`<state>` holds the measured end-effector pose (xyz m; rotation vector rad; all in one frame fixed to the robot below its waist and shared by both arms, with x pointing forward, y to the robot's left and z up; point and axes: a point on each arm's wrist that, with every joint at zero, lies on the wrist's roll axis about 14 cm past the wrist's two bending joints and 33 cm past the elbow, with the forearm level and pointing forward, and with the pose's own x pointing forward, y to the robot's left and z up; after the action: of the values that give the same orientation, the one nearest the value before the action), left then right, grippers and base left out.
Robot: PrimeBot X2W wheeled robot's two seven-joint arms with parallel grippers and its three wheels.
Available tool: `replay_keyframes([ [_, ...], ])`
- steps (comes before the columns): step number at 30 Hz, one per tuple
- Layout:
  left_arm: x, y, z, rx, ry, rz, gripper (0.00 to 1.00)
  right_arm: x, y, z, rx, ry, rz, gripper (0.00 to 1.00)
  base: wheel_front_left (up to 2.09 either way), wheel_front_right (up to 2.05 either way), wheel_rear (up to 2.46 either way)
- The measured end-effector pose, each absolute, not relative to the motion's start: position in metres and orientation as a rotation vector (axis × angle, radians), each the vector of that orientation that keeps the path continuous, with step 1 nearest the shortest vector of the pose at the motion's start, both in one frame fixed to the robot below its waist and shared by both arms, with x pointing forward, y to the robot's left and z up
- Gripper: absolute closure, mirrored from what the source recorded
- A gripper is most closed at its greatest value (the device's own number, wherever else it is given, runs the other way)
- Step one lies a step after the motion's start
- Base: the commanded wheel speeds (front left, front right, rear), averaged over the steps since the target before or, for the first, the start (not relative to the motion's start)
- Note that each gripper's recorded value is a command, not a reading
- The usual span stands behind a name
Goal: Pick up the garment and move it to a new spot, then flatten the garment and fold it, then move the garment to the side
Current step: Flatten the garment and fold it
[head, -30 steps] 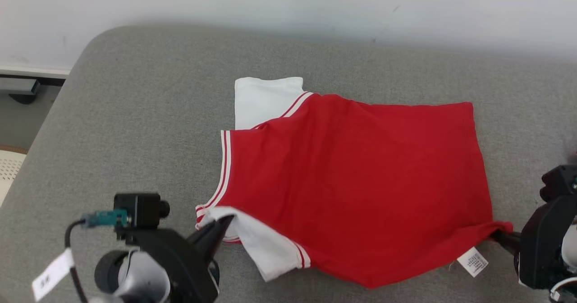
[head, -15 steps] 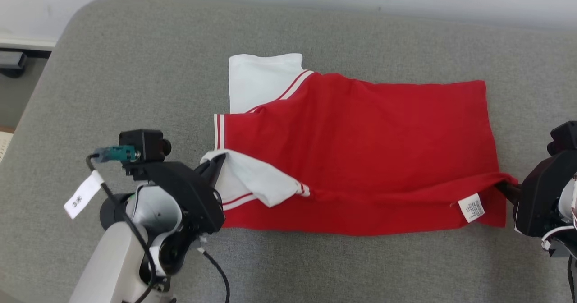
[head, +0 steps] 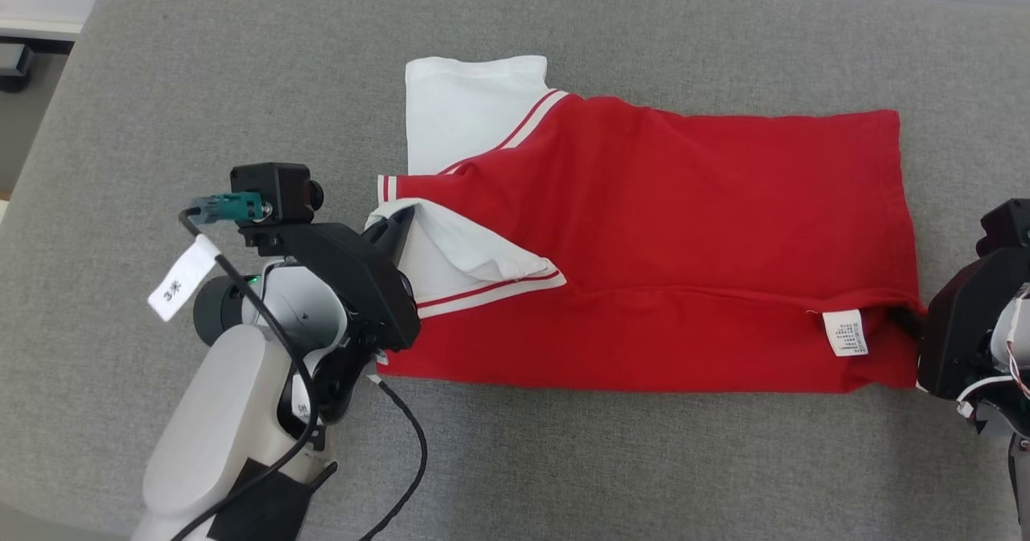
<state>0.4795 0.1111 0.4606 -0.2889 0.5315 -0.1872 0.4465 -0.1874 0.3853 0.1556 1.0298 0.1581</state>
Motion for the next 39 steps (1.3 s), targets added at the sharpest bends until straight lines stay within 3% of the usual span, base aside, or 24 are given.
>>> replay_keyframes([
  [3, 0.483, 0.112, 0.457, -0.279, 0.536, -0.177, 1.00, 0.451, -0.188, 0.385, 0.155, 1.016, 0.152, 1.00, 0.00, 0.00, 0.00],
  [4, 0.485, 0.114, 0.457, -0.269, 0.522, -0.167, 0.06, 0.455, -0.188, 0.386, 0.161, 0.995, 0.148, 0.51, 0.00, 0.00, 0.00],
  [5, 0.487, 0.116, 0.458, -0.268, 0.510, -0.161, 0.00, 0.458, -0.189, 0.388, 0.173, 0.972, 0.141, 0.00, 0.00, 0.00, 0.00],
  [14, 0.484, 0.127, 0.469, -0.236, 0.443, -0.134, 0.00, 0.461, -0.188, 0.393, 0.167, 0.934, 0.135, 0.00, 0.00, 0.00, 0.00],
  [39, 0.409, 0.151, 0.454, -0.091, 0.376, -0.056, 0.00, 0.421, -0.206, 0.425, 0.125, 0.715, 0.028, 0.00, 0.00, 0.00, 0.00],
])
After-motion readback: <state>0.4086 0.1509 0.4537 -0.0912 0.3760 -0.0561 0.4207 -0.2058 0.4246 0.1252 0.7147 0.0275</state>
